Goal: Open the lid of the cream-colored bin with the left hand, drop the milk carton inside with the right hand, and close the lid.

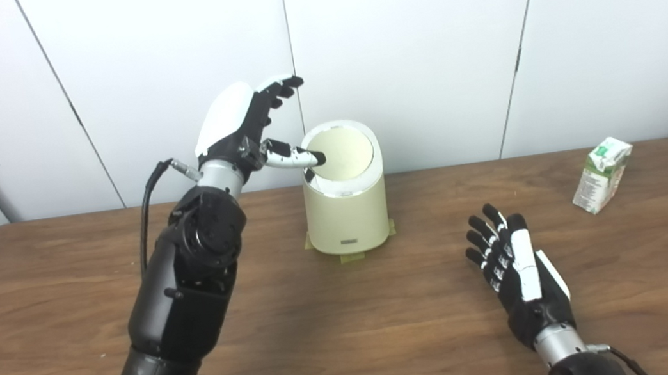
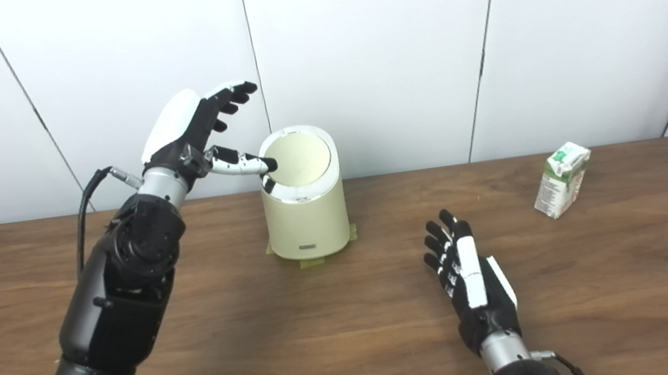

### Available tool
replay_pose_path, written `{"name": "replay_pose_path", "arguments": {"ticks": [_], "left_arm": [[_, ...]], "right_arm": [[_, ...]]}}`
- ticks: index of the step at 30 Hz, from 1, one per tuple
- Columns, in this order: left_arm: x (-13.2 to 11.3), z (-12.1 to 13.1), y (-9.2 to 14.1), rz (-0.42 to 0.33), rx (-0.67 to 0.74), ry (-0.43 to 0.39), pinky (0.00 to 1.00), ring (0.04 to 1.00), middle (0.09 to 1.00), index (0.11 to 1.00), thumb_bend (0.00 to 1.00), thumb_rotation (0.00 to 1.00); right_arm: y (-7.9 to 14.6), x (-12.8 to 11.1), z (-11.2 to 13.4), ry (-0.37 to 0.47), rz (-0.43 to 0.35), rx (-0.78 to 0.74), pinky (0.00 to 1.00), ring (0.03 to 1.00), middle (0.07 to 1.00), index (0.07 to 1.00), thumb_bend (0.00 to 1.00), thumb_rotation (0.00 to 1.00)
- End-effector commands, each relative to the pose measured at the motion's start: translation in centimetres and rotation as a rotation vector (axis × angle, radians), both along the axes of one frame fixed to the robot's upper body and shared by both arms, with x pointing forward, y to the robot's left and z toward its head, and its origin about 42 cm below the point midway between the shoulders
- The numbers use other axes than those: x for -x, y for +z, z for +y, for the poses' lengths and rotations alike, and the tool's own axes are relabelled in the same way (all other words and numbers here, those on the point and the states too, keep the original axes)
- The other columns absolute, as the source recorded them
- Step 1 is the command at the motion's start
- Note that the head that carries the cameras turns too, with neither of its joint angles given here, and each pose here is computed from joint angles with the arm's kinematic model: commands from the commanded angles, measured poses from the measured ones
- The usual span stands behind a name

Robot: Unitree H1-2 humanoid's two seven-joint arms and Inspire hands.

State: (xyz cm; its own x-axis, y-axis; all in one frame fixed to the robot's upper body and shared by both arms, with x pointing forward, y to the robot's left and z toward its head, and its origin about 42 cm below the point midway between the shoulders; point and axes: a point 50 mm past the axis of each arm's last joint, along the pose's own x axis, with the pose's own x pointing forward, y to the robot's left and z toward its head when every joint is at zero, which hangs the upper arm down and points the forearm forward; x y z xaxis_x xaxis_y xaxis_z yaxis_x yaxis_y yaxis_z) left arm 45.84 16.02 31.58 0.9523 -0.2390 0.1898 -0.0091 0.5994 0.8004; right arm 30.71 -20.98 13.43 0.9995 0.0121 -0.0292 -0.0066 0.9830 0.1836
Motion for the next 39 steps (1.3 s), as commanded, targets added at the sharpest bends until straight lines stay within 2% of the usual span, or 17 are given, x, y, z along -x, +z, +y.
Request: {"name": "replay_pose_path", "arguments": {"ticks": [1,4,7,11,19,24,28,34,39], "left_arm": [[-0.7,-0.5,4.0,-0.119,-0.03,-0.009,0.75,0.852,0.855,0.858,0.8,0.0],[-1.6,-0.9,4.7,-0.142,-0.083,0.001,0.75,0.852,0.863,0.857,0.86,0.0],[-2.6,-1.2,5.5,-0.186,-0.154,0.009,0.74,0.852,0.891,0.878,0.93,0.05],[-3.9,-1.8,6.7,-0.193,-0.193,0.009,0.73,0.862,0.897,0.89,0.96,0.08],[-6.6,-3.2,7.6,-0.152,-0.252,0.002,0.68,0.851,0.896,0.88,1.0,0.07],[-8.1,-4.4,7.3,-0.087,-0.36,0.006,0.72,0.873,0.904,0.907,1.0,0.05],[-8.4,-5.1,6.8,-0.056,-0.447,-0.008,0.8,0.923,0.943,0.93,1.0,0.03],[-8.5,-5.9,6.5,-0.035,-0.523,-0.033,0.81,0.905,0.939,0.933,1.0,0.06],[-8.2,-6.2,6.5,-0.028,-0.53,-0.045,0.82,0.901,0.939,0.939,1.0,0.08]], "right_arm": [[1.8,-0.8,0.2,0.014,-0.08,-0.009,0.94,0.951,0.949,1.0,0.66,1.0],[1.7,-0.7,0.2,0.014,-0.076,-0.005,0.94,0.946,0.945,1.0,0.66,1.0],[1.8,-0.7,0.3,0.013,-0.075,-0.007,0.94,0.944,0.945,1.0,0.66,1.0],[1.7,-0.7,0.3,0.015,-0.078,-0.001,0.93,0.945,0.946,1.0,0.66,1.0],[1.9,-0.7,0.7,0.021,-0.087,0.015,0.9,0.936,0.931,0.997,0.66,1.0],[2.0,-0.8,0.8,0.011,-0.088,0.013,0.92,0.934,0.921,0.992,0.66,1.0],[2.1,-0.7,0.8,0.01,-0.091,0.014,0.94,0.942,0.925,0.996,0.66,1.0],[2.2,-0.7,0.9,0.008,-0.092,0.015,0.95,0.941,0.922,0.994,0.65,1.0],[2.4,-0.6,0.8,0.006,-0.087,0.012,0.95,0.936,0.925,0.995,0.65,1.0]]}}
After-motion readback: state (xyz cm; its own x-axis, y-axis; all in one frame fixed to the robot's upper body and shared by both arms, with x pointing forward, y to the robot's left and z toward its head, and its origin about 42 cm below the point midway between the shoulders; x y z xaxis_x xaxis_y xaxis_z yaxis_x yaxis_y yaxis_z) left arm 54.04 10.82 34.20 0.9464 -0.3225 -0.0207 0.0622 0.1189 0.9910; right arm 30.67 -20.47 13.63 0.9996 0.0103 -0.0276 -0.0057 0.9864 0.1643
